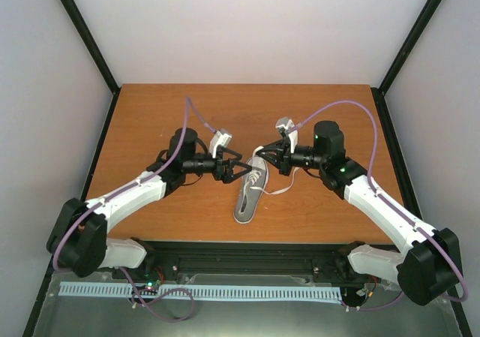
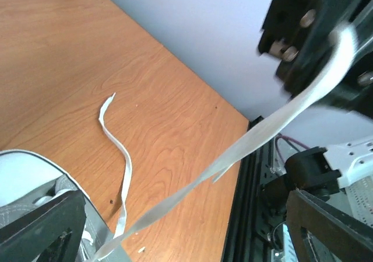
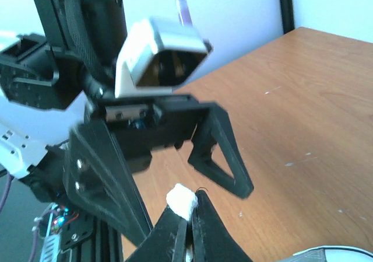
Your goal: Tie the shoes
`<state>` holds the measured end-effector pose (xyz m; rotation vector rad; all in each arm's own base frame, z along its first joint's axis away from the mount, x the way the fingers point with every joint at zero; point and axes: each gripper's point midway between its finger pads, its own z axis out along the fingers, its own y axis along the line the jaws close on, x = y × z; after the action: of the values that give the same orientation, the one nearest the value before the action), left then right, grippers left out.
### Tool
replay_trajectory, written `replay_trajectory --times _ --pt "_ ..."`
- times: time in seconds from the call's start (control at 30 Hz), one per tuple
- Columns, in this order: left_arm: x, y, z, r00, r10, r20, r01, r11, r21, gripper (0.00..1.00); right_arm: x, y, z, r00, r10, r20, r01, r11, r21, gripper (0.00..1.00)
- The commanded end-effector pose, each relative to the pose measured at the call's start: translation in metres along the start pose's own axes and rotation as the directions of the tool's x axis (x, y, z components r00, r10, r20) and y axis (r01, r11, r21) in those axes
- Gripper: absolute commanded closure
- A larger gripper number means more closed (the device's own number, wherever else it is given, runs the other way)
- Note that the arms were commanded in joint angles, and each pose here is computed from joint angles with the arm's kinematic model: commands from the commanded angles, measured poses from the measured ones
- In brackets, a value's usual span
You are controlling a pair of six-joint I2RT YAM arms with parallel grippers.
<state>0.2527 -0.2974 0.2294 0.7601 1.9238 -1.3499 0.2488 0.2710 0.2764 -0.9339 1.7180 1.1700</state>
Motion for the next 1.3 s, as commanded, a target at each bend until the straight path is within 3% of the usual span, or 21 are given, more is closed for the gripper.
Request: replay_trajectory --times 0.0,0.13,0.3,0.47,0.57,0.7,0.8,1.0,1.13,1.2,1.27 --pt "0.003 -0.001 0.021 0.993 0.116 0.021 -0.116 0.993 0.005 0.04 -0.012 -0.009 -0.005 0.998 0.004 0.061 -0.009 0.996 0.090 0.97" --pt "0.016 0.008 0.046 0.989 0.142 -0.044 -0.143 0.990 -0.016 0.05 -0.010 -0.011 -0.003 0.998 0.019 0.053 -0.023 0.996 0.091 0.97" --pt "0.021 0.029 0.059 0.992 0.118 -0.037 -0.120 0.991 -0.059 0.16 -0.007 -0.013 -0.003 0.999 0.030 0.045 -0.034 0.995 0.098 0.97" --pt "0.023 0.034 0.061 0.995 0.096 -0.026 -0.098 0.993 -0.066 0.41 -0.002 -0.016 -0.003 0.999 0.041 0.033 -0.045 0.993 0.111 0.97" --pt "0.023 0.033 0.059 0.997 0.081 -0.013 -0.082 0.994 -0.069 0.50 0.001 -0.023 -0.003 0.998 0.049 0.025 -0.052 0.988 0.145 0.97" --pt "0.019 0.032 0.058 0.998 0.067 -0.003 -0.067 0.995 -0.076 0.80 0.006 -0.035 -0.001 0.997 0.072 0.015 -0.074 0.978 0.195 0.97" --pt "0.028 0.038 0.055 0.998 0.051 -0.020 -0.053 0.993 -0.107 0.97 0.007 -0.053 -0.001 0.995 0.099 0.016 -0.099 0.956 0.277 0.97" --pt "0.034 0.059 0.053 0.997 -0.071 -0.042 0.061 0.978 -0.199 0.99 0.013 -0.107 0.007 0.981 0.192 0.004 -0.171 0.865 0.472 0.95" --pt "0.042 0.063 0.058 0.991 -0.104 -0.082 0.088 0.980 -0.181 0.99 0.032 -0.158 0.010 0.951 0.308 0.012 -0.243 0.726 0.644 0.90" --pt "0.047 0.067 0.058 0.990 -0.099 -0.097 0.080 0.979 -0.186 0.99 0.037 -0.181 0.010 0.943 0.333 0.012 -0.241 0.657 0.714 0.83" --pt "0.051 0.074 0.056 0.989 -0.108 -0.099 0.087 0.976 -0.201 0.99 0.042 -0.198 0.011 0.938 0.348 0.004 -0.229 0.609 0.760 0.67"
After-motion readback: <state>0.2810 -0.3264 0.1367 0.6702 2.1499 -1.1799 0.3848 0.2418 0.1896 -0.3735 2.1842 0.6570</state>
